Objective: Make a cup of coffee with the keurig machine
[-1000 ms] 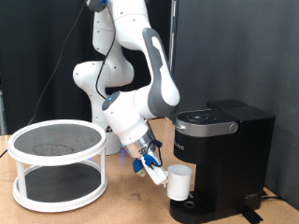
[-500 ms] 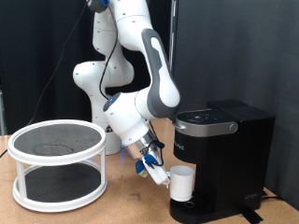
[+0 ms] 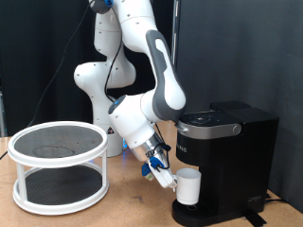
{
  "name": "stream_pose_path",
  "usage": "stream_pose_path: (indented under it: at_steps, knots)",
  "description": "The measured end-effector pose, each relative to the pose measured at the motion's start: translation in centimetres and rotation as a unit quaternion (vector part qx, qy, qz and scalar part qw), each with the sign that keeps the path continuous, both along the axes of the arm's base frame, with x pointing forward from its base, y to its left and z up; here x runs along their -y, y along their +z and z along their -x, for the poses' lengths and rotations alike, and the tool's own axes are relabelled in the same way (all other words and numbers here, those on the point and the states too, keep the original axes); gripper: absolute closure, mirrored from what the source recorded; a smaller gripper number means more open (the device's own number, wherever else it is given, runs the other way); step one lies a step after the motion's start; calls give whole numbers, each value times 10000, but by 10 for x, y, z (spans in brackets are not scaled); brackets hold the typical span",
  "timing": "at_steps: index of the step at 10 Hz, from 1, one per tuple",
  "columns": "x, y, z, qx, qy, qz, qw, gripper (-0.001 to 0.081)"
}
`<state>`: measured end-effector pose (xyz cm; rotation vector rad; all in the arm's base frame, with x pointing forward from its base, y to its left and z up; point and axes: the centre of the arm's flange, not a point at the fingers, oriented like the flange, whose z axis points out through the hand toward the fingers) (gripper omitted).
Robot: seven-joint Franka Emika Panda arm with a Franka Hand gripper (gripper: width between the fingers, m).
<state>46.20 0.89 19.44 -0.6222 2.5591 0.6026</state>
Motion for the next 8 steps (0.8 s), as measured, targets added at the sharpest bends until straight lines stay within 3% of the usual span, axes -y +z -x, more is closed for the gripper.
stream_pose_path:
  at_steps: [4, 5, 7, 8]
  knots:
    - [1, 0, -1, 3, -21, 20, 10000, 805]
    - [1, 0, -1, 3, -21, 20, 10000, 590]
    - [2, 0, -1, -7, -20, 26, 10000, 300]
    - [3, 0, -1, -46, 2, 32, 10000, 300]
